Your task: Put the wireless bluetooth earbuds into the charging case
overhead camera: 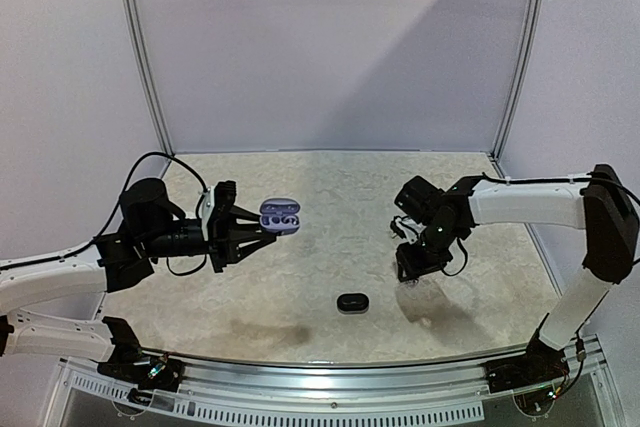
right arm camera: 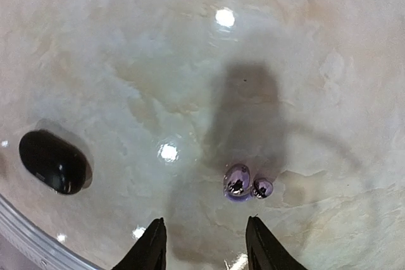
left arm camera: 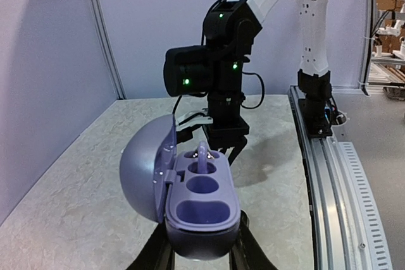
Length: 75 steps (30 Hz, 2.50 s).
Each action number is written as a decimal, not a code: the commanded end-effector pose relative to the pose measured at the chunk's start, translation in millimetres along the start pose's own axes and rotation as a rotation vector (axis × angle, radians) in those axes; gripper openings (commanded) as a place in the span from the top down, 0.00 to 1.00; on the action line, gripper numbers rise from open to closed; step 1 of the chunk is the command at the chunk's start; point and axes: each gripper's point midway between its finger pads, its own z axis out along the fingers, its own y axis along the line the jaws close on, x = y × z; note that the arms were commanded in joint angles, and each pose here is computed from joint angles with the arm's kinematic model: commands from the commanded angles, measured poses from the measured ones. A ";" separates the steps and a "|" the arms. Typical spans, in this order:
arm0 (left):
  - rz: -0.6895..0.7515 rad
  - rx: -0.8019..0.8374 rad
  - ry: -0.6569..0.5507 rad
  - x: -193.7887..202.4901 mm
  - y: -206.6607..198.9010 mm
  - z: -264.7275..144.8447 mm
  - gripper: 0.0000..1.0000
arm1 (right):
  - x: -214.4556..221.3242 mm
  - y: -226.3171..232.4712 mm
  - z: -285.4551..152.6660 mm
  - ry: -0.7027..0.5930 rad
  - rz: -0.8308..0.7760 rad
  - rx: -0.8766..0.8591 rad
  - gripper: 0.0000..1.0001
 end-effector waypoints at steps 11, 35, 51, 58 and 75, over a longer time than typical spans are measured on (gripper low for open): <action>0.019 -0.005 -0.003 1.6 -1.4 -4.9 1.00 | 15.3 2.6 1.0 0.068 -0.577 -0.029 0.61; 0.019 -0.004 0.011 2.9 1.9 -1.0 1.00 | -6.7 -18.5 26.7 0.097 -0.768 0.125 0.66; 0.019 -0.004 0.016 3.3 2.2 -0.9 1.00 | -30.0 -14.3 28.8 0.054 -0.821 0.156 0.79; 0.018 -0.007 0.019 4.3 2.2 -2.3 1.00 | -28.9 -15.9 29.5 0.096 -0.802 0.163 0.80; 0.019 -0.004 0.020 6.5 0.7 -3.2 1.00 | -35.3 1.1 -5.0 -0.054 -0.808 0.097 0.74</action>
